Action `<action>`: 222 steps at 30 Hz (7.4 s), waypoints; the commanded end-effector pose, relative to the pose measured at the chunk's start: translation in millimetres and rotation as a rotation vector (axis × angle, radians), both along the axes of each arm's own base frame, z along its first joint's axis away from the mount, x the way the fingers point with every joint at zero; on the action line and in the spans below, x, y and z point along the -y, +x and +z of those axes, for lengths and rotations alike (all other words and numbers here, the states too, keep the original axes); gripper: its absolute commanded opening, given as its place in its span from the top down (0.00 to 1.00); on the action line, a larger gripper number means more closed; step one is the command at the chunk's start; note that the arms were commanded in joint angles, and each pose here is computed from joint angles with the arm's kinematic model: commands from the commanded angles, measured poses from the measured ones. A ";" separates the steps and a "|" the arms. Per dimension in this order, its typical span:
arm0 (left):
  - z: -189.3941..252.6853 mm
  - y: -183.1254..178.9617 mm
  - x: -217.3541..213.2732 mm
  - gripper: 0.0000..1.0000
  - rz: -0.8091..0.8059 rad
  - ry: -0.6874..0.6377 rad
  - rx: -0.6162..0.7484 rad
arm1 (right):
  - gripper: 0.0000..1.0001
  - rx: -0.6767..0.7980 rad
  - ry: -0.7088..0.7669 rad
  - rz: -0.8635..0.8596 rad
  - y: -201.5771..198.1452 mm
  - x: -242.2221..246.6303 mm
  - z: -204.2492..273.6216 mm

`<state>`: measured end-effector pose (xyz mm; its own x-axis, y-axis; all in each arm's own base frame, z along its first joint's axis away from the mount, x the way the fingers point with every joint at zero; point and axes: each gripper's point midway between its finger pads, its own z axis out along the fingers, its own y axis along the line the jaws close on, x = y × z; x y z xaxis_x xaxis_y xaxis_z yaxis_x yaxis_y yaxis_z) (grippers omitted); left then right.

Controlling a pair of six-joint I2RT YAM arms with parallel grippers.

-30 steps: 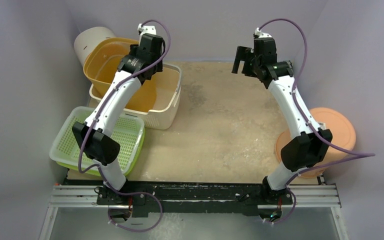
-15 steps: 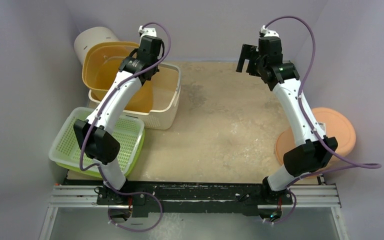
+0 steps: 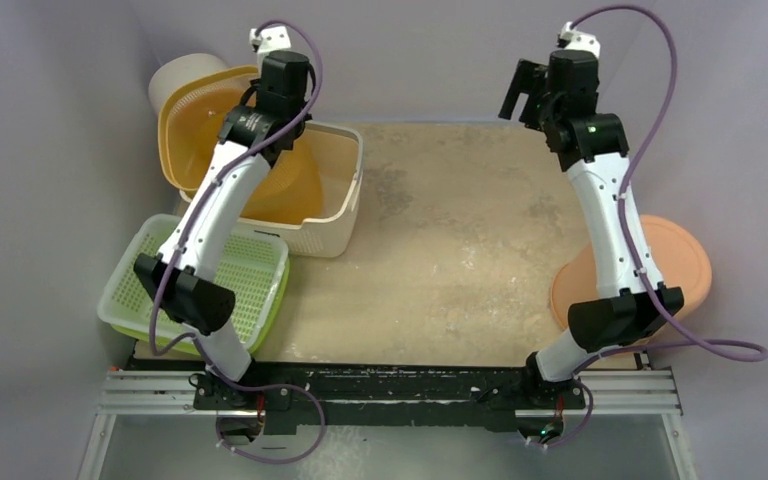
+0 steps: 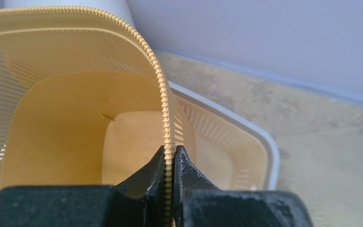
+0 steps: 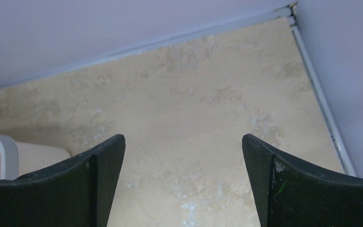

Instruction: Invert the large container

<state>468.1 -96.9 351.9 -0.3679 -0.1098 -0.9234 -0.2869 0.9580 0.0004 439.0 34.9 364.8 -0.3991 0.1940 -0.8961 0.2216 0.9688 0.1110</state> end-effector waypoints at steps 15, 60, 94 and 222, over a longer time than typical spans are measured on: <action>274.2 -92.7 108.7 1.00 -0.530 -0.844 0.800 | 0.06 0.345 0.128 -0.153 3.4 59.5 115.0; 70.6 -5.0 336.8 1.00 -0.963 -2.435 0.432 | 0.03 0.425 -0.039 -0.378 -48.2 124.1 126.8; -256.5 45.0 334.5 0.66 -0.335 -1.640 -0.132 | 0.02 0.336 -0.023 -0.262 -15.7 106.6 87.6; -95.6 -64.5 114.4 0.33 -0.414 -0.138 -0.166 | 0.00 -0.039 -0.041 -0.375 63.7 111.2 -121.1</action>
<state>390.9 -212.6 257.8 -0.5738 -0.0460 -0.8177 0.1187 0.9832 -0.1386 517.7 -82.2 203.3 -0.4000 0.2769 -0.8737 0.5859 0.8103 -0.0114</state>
